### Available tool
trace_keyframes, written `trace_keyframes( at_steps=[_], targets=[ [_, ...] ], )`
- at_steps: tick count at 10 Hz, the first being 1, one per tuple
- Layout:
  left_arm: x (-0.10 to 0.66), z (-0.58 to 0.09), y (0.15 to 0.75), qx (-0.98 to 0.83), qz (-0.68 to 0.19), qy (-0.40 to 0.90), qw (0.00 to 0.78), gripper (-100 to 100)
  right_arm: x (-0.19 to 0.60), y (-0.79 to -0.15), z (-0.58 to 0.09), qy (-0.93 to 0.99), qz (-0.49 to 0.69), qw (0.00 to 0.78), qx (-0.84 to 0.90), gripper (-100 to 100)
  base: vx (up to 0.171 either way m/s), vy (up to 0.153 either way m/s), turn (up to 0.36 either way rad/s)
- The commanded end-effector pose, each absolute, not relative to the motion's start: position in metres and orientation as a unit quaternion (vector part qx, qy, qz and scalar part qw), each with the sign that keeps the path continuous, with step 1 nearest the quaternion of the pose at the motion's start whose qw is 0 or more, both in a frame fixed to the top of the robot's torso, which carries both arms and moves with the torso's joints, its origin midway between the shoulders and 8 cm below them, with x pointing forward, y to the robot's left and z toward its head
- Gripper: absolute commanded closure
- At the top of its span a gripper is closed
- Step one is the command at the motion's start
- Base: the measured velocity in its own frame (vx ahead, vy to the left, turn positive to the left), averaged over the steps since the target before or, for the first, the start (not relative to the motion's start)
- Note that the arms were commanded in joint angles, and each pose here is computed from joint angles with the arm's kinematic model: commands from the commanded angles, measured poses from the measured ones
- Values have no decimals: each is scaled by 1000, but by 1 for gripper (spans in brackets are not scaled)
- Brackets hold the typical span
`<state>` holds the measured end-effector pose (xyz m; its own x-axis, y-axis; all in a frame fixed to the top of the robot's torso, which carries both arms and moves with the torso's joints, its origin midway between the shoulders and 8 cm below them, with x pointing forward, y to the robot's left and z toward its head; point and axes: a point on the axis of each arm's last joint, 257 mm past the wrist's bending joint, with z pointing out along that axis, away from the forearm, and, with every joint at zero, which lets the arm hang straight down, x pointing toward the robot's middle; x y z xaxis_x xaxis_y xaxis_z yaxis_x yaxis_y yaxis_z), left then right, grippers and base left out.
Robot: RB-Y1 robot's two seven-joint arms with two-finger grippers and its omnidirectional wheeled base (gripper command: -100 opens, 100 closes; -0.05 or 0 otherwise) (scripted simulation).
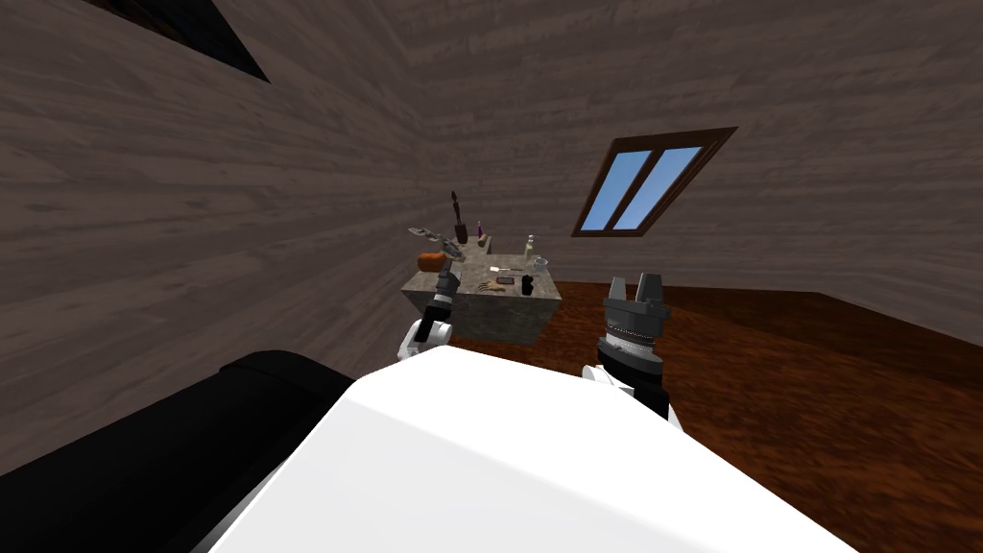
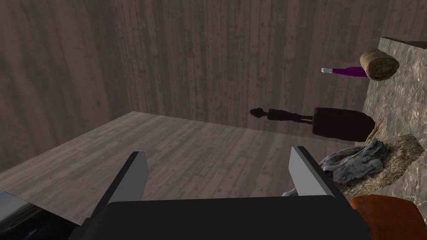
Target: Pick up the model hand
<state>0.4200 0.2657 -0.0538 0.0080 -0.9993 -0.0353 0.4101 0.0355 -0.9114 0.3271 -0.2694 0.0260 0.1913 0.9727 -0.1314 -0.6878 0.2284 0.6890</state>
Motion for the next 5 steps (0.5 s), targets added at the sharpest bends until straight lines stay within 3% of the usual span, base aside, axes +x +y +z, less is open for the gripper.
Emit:
trace_keyframes(
  at_steps=[1, 5],
  targets=[
    [431, -70, 268, -399, -580, 403, 585, -100, 327, -269, 26, 285, 569, 730, 250, 0, 29, -29, 7],
    [450, -107, 269, -449, -564, 424, 548, -100, 327, -269, 26, 285, 569, 730, 250, 0, 24, -20, 4]
  ],
)
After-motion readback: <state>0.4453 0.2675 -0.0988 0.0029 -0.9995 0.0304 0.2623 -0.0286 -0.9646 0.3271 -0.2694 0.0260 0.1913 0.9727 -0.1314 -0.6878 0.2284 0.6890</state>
